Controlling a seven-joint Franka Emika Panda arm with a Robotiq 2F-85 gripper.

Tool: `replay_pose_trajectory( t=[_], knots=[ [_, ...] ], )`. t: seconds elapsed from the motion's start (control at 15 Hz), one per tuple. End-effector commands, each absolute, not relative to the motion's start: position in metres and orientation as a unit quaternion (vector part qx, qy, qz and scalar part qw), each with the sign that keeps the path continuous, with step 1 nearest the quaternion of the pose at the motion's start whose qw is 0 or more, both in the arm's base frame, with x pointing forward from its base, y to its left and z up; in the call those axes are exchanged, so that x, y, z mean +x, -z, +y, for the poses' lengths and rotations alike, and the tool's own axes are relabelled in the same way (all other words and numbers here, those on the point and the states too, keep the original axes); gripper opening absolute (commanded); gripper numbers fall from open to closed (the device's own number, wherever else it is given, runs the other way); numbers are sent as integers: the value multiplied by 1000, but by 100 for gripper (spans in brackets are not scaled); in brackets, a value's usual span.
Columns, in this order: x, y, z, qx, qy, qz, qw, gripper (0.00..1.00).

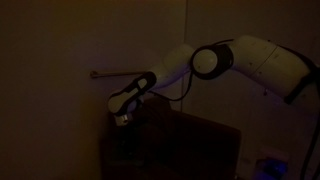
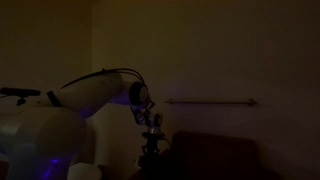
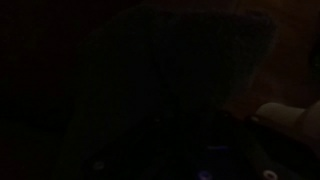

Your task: Use the towel to clean the left armrest of the chair

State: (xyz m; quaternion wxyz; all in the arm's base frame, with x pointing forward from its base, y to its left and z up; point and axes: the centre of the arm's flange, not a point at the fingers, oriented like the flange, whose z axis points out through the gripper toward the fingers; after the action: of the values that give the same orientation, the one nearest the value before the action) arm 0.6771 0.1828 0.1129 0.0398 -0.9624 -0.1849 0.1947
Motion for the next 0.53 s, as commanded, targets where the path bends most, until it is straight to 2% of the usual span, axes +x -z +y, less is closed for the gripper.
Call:
replay_pose_trajectory(
  t=[0.0, 0.47],
  knots=[
    [594, -121, 177, -958, -227, -164, 66, 7],
    [520, -109, 177, -950, -300, -61, 61, 7]
  ],
)
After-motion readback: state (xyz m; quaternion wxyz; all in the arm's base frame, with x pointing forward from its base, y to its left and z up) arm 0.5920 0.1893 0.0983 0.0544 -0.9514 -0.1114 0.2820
